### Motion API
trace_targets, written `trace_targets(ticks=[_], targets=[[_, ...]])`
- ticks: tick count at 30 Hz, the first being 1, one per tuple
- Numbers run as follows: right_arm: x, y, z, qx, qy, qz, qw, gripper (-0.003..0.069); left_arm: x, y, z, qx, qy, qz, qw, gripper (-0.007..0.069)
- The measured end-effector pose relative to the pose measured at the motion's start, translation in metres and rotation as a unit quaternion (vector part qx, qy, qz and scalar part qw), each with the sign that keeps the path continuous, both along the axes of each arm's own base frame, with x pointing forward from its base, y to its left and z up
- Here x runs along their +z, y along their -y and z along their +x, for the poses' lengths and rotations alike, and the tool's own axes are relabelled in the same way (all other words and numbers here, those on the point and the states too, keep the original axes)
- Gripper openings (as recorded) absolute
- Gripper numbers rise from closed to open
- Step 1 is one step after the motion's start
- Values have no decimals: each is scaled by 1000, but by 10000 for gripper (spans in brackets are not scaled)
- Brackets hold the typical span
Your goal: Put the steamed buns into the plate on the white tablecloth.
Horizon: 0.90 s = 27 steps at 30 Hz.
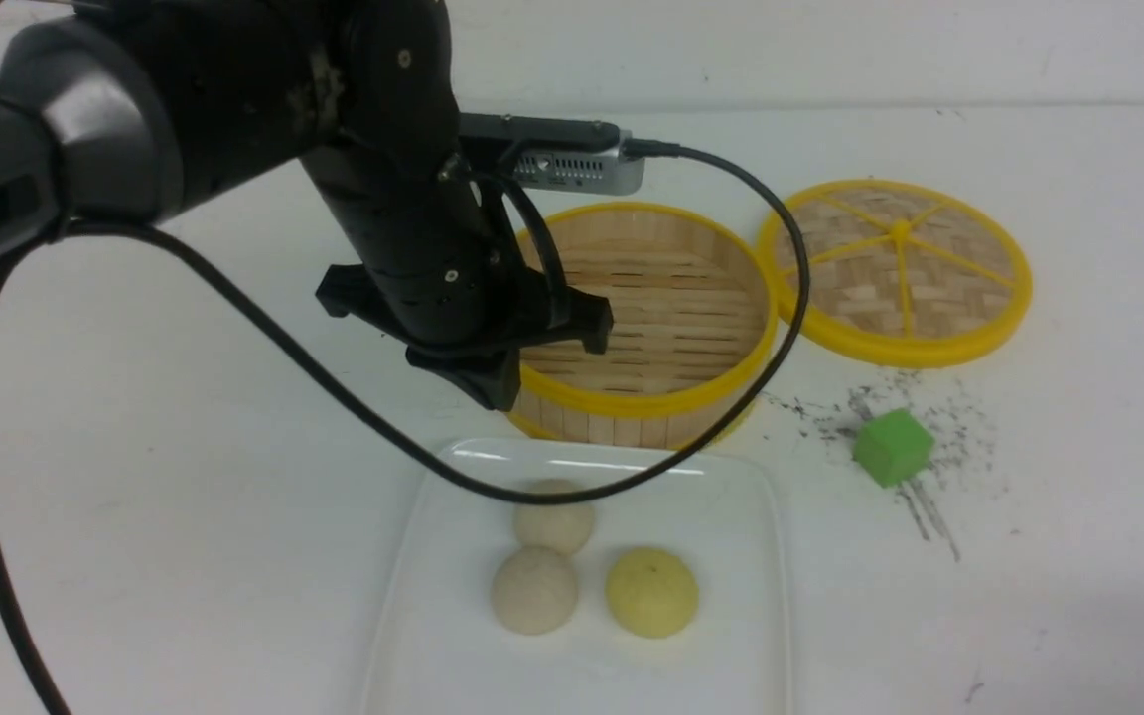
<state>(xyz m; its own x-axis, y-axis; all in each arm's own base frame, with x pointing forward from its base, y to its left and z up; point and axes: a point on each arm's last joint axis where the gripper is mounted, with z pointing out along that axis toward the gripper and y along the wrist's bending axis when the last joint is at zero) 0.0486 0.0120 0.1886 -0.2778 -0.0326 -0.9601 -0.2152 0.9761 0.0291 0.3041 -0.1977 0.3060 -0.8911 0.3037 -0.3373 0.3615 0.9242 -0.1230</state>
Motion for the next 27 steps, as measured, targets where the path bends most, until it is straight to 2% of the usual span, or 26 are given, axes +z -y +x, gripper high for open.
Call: trace_targets(ticks=[6,10,16,23,27], targets=[[-17,8,2,-73,-31,-12,997,27,46,-20,-26,-2,46,-9,999,21],[-17,9,2,-87,-25,-12,996,29,74,-36,-46,-1,77,-9,997,21],[-17,10,2,-92,-24,-11,995,30,129,-78,-98,11,168,-14,986,21],[-17,10,3,-92,-24,-10,995,39,140,-114,-152,19,214,-32,976,21],[-17,10,3,-92,-24,-11,995,45,124,-134,-183,29,214,-38,976,21]])
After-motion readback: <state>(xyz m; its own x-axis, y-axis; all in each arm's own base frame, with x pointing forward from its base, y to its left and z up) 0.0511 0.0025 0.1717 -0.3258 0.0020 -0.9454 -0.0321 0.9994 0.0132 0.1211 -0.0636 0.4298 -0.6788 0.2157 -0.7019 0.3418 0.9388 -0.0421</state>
